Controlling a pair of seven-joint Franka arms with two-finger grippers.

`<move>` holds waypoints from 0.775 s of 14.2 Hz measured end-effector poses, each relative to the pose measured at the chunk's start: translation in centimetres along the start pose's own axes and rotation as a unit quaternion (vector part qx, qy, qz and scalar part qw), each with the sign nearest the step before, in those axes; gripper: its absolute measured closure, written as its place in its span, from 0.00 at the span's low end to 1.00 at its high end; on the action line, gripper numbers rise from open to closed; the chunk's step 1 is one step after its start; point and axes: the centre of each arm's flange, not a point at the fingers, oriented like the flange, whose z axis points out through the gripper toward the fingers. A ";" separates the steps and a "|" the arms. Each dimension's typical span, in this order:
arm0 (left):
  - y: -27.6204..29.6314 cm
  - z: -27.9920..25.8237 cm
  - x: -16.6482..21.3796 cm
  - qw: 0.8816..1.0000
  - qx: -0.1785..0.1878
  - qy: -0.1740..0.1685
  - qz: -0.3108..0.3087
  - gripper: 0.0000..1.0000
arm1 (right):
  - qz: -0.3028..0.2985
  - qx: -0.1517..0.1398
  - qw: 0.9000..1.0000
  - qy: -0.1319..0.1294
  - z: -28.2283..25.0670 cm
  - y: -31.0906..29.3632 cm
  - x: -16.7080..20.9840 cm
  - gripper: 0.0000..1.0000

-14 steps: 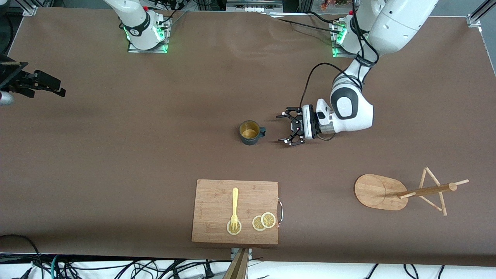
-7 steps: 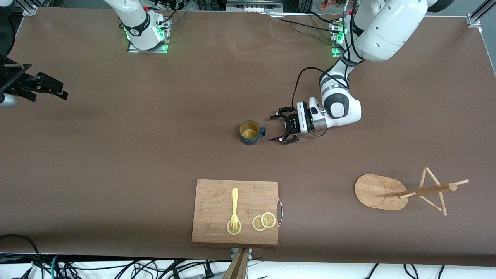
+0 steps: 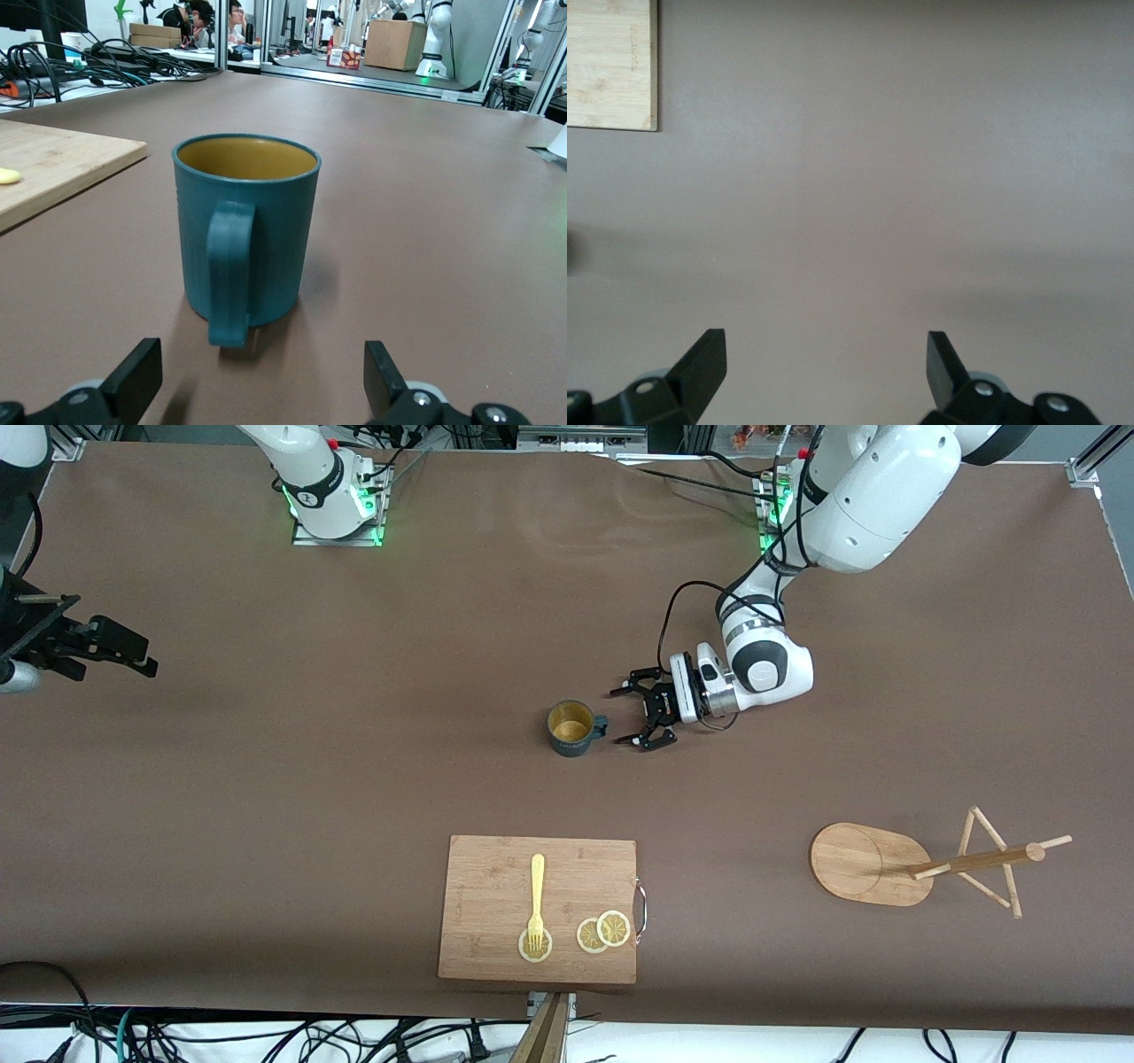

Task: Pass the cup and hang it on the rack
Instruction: 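Reach the left gripper to the mug handle and grasp it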

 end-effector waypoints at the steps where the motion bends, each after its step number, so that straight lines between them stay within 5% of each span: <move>1: 0.1 0.2 0.0 1.000 0.000 0.001 -0.001 0.00 | -0.001 0.000 1.000 0.000 0.2 -0.1 0.2 0.00; 11: 0.9 2.2 0.9 1.000 0.011 0.025 -0.015 0.00 | -0.023 -0.006 1.000 0.008 0.9 -2.4 1.0 0.00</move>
